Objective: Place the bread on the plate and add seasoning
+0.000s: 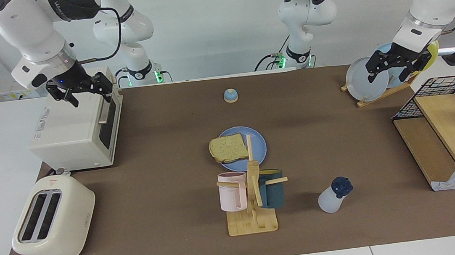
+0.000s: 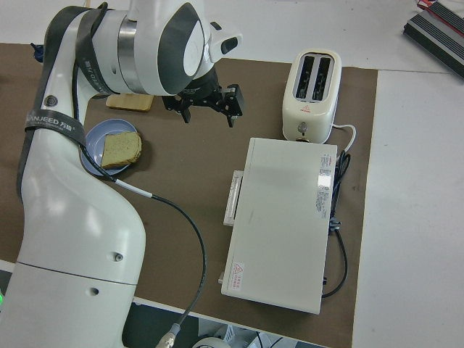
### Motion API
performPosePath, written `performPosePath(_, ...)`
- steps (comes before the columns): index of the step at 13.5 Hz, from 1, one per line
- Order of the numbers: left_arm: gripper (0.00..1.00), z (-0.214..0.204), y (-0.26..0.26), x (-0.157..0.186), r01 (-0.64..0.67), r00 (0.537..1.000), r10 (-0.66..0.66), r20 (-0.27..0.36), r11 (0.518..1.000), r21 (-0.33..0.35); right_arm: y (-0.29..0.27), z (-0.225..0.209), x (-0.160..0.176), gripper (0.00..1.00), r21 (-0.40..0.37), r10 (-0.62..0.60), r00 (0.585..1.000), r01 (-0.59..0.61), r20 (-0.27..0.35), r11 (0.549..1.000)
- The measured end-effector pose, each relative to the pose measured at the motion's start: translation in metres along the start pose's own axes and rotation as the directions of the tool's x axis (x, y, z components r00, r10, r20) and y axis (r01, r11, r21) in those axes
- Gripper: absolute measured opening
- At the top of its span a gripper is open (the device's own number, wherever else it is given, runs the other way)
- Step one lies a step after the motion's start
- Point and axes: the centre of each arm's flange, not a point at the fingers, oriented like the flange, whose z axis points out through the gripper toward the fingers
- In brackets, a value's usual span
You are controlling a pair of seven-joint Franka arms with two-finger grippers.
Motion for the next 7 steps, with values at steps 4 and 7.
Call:
performPosePath(4, 1.0, 0.0, -0.003, -0.001, 0.027, 1.0, -0.027, 0.001, 1.0, 0.002, 0.0, 0.0, 0.0, 1.0, 0.0, 0.0, 1.0, 0.0, 0.0, 1.0)
performPosePath(7, 1.0, -0.004, 0.014, 0.002, 0.037, 0.999, -0.037, -0.007, 0.999, 0.004, 0.0, 0.0, 0.0, 1.0, 0.0, 0.0, 1.0, 0.0, 0.0, 1.0)
